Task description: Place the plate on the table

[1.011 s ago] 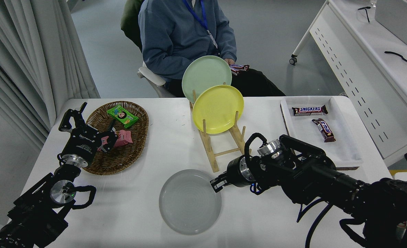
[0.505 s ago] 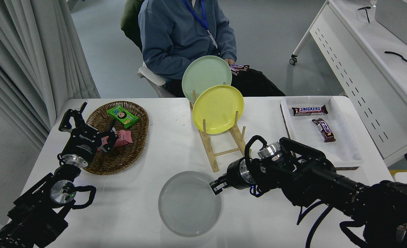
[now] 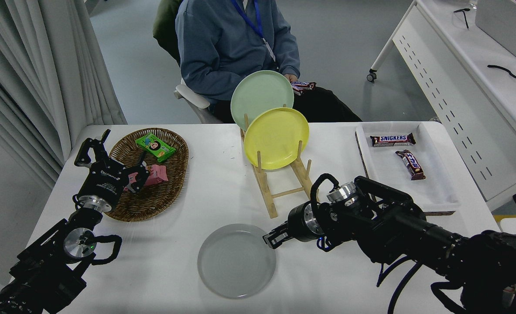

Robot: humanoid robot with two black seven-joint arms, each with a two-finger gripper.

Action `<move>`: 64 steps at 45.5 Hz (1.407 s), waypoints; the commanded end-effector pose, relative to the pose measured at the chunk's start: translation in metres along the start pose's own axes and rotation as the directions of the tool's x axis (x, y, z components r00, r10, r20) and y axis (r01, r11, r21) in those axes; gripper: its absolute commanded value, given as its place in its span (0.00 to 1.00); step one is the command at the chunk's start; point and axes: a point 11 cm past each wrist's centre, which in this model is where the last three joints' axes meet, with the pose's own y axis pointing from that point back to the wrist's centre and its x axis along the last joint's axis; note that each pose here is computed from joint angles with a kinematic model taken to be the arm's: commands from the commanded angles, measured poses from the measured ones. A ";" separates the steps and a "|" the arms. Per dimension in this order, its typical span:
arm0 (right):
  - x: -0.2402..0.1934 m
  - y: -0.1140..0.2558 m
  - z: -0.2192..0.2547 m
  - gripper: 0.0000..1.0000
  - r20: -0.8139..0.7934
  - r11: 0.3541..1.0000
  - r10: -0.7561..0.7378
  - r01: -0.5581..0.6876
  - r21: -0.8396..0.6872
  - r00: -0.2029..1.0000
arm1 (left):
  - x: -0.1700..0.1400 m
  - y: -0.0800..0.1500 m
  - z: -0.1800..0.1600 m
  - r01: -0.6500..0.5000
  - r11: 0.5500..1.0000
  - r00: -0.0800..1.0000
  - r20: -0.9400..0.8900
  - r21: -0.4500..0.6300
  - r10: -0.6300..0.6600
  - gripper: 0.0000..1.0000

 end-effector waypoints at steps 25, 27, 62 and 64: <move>-0.090 0.041 0.060 1.00 -0.793 0.810 -0.414 0.579 -0.096 0.448 | 0.000 0.000 0.000 0.000 1.000 1.000 0.000 0.000 0.000 1.00; -0.095 0.044 0.057 1.00 -0.844 0.793 -0.387 0.601 -0.099 0.372 | 0.001 0.000 0.000 -0.003 1.000 1.000 0.001 0.000 0.003 1.00; -0.074 0.196 -0.134 1.00 -0.903 0.354 -0.269 0.906 0.231 0.335 | 0.000 0.000 0.000 0.000 1.000 1.000 0.000 0.000 0.000 1.00; -0.058 0.191 -0.145 1.00 -0.885 0.360 -0.273 0.894 0.268 0.376 | 0.001 0.000 0.000 -0.001 1.000 1.000 0.000 0.000 0.001 1.00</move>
